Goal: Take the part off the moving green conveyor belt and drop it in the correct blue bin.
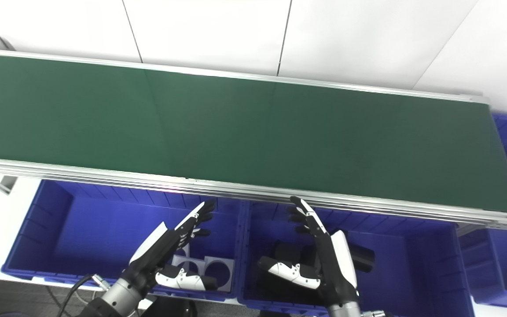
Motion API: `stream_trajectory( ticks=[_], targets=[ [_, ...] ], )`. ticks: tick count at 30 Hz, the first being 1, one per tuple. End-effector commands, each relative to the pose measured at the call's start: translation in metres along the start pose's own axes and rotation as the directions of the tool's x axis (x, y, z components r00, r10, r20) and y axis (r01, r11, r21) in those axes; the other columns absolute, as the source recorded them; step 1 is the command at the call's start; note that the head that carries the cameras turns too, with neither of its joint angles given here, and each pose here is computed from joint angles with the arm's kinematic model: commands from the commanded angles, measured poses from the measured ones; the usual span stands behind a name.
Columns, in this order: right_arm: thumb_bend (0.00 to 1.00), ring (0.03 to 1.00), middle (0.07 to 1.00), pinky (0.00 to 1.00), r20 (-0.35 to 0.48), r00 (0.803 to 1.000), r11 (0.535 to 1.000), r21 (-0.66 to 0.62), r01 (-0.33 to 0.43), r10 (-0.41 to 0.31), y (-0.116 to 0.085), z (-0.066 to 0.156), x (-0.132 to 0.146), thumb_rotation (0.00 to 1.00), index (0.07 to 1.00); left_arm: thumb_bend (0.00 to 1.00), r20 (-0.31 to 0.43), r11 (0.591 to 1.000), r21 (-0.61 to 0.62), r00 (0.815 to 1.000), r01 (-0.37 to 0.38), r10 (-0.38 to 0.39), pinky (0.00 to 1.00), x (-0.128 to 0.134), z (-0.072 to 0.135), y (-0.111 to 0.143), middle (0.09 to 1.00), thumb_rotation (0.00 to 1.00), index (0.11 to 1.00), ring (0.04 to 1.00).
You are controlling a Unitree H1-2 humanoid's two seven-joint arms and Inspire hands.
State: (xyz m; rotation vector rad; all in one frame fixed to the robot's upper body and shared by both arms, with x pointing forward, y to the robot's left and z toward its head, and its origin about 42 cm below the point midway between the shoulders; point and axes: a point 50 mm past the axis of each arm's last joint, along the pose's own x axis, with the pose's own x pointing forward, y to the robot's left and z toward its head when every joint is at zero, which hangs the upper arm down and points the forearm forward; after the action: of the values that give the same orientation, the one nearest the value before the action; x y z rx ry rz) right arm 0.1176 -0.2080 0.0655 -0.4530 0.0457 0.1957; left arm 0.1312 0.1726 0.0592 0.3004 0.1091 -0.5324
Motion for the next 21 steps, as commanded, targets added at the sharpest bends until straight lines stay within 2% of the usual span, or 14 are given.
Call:
stream_trajectory(
  ticks=[1, 4, 8, 13, 21],
  targets=[
    [0.84, 0.788, 0.827, 0.70, 0.034, 0.999, 1.000, -0.009, 0.021, -0.020, -0.0012, 0.0091, -0.0012, 0.47, 0.904, 0.85, 0.071, 0.998, 0.059, 0.997, -0.002, -0.002, 0.85, 0.0020, 0.0044, 0.0057, 1.000, 0.41, 1.000, 0.959],
    [0.85, 0.780, 0.831, 0.69, 0.025, 0.999, 1.000, -0.006, 0.025, -0.025, 0.0000, 0.0087, -0.0025, 0.48, 0.910, 0.85, 0.069, 0.998, 0.066, 0.998, 0.003, -0.008, 0.83, -0.0010, 0.0010, 0.0057, 1.000, 0.39, 1.000, 0.956],
    [0.85, 0.781, 0.838, 0.69, 0.026, 0.999, 1.000, -0.002, 0.025, -0.025, 0.0012, 0.0085, -0.0031, 0.48, 0.913, 0.84, 0.063, 0.999, 0.036, 0.998, -0.009, 0.007, 0.89, -0.0028, -0.0009, 0.0070, 1.000, 0.36, 0.996, 0.987],
    [0.83, 0.793, 0.845, 0.73, 0.030, 0.999, 1.000, 0.007, 0.024, -0.024, 0.0023, 0.0076, -0.0037, 0.47, 0.917, 0.84, 0.051, 0.998, 0.027, 0.998, -0.049, 0.047, 0.87, -0.0041, -0.0012, 0.0081, 1.000, 0.34, 0.972, 0.967],
    [0.84, 0.795, 0.844, 0.72, 0.025, 0.999, 1.000, 0.000, 0.029, -0.029, 0.0038, 0.0083, -0.0058, 0.49, 0.917, 0.84, 0.029, 0.997, 0.007, 0.996, -0.079, 0.079, 0.85, -0.0075, 0.0004, 0.0083, 1.000, 0.35, 0.984, 0.954]
  ],
)
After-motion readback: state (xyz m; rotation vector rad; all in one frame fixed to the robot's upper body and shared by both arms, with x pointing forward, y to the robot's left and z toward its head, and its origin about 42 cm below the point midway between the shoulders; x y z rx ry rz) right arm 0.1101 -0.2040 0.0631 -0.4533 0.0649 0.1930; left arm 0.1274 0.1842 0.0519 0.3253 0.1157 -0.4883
